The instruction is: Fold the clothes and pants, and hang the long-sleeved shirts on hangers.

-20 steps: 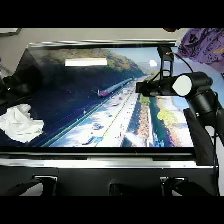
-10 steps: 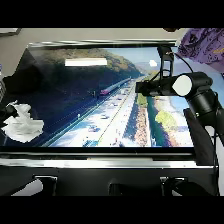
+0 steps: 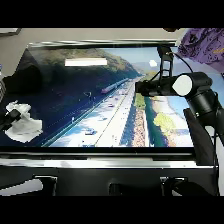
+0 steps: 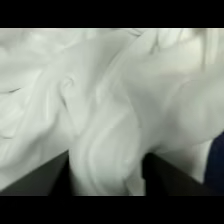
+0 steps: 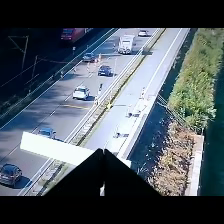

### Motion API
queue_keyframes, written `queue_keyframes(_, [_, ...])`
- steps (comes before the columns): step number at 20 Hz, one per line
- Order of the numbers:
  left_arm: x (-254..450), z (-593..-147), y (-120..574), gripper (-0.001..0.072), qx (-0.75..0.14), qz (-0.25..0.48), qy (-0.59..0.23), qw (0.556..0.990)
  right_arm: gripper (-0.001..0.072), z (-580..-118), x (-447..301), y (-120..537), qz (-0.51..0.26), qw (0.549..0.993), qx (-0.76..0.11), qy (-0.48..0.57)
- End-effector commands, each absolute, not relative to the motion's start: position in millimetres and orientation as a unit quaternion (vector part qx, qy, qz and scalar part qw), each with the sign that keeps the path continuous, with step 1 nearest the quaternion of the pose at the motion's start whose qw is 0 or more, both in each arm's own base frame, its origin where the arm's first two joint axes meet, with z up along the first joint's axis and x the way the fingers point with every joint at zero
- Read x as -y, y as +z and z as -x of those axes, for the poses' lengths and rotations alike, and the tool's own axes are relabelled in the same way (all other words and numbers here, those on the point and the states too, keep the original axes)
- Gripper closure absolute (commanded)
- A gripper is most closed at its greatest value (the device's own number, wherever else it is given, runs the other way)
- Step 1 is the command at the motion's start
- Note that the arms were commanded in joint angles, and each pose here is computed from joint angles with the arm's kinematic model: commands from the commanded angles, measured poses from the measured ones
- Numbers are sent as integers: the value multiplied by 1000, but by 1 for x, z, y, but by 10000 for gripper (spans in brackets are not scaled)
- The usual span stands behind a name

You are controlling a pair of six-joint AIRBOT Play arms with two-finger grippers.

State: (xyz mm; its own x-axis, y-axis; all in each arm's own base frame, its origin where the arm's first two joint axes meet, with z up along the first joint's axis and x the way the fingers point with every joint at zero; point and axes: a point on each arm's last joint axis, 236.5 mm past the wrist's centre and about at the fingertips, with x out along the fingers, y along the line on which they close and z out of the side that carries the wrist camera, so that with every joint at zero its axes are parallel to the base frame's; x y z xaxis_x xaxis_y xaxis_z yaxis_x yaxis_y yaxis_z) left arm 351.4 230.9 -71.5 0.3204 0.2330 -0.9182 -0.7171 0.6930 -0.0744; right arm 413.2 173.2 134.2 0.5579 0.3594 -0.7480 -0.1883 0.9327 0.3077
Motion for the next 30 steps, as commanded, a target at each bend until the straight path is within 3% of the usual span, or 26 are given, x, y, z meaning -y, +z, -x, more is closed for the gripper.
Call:
queue_keyframes(1, [-210,-358,-76,690,-492,302,290,763,678,-411,-179,136,-112,873,-446,163])
queue_keyframes(5, [-138,-379,-12,692,-470,321,217,793,677,-408,-185,136,-130,866,-452,168])
queue_keyframes(8, [-27,-398,61,691,-432,340,87,831,673,-409,-181,135,-108,871,-449,169])
queue_keyframes(11, [98,-388,115,691,-420,374,-57,825,622,-407,-170,131,-81,873,-454,156])
queue_keyframes(15, [229,-358,115,691,-458,376,-159,790,622,-396,-138,118,-17,867,-484,114])
queue_keyframes(20, [328,-352,36,679,-503,380,-166,758,626,-368,-105,102,35,834,-545,71])
queue_keyframes(21, [332,-352,17,544,-518,389,-146,747,625,-365,-105,101,36,832,-550,71])
queue_keyframes(22, [333,-353,5,271,-531,407,-125,733,614,-365,-104,100,36,831,-551,70])
queue_keyframes(23, [329,-357,4,33,-530,419,-114,728,526,-364,-104,100,36,830,-552,70])
queue_keyframes(24, [321,-364,12,-9,-520,426,-112,731,295,-364,-104,100,35,830,-552,69])
queue_keyframes(25, [308,-373,27,-9,-503,433,-114,740,239,-365,-100,100,42,830,-552,63])
queue_keyframes(27, [271,-391,62,-9,-462,431,-121,765,238,-370,-86,99,29,834,-550,38])
queue_keyframes(30, [203,-399,114,-9,-411,422,-119,800,238,-374,-79,63,-129,810,-570,45])
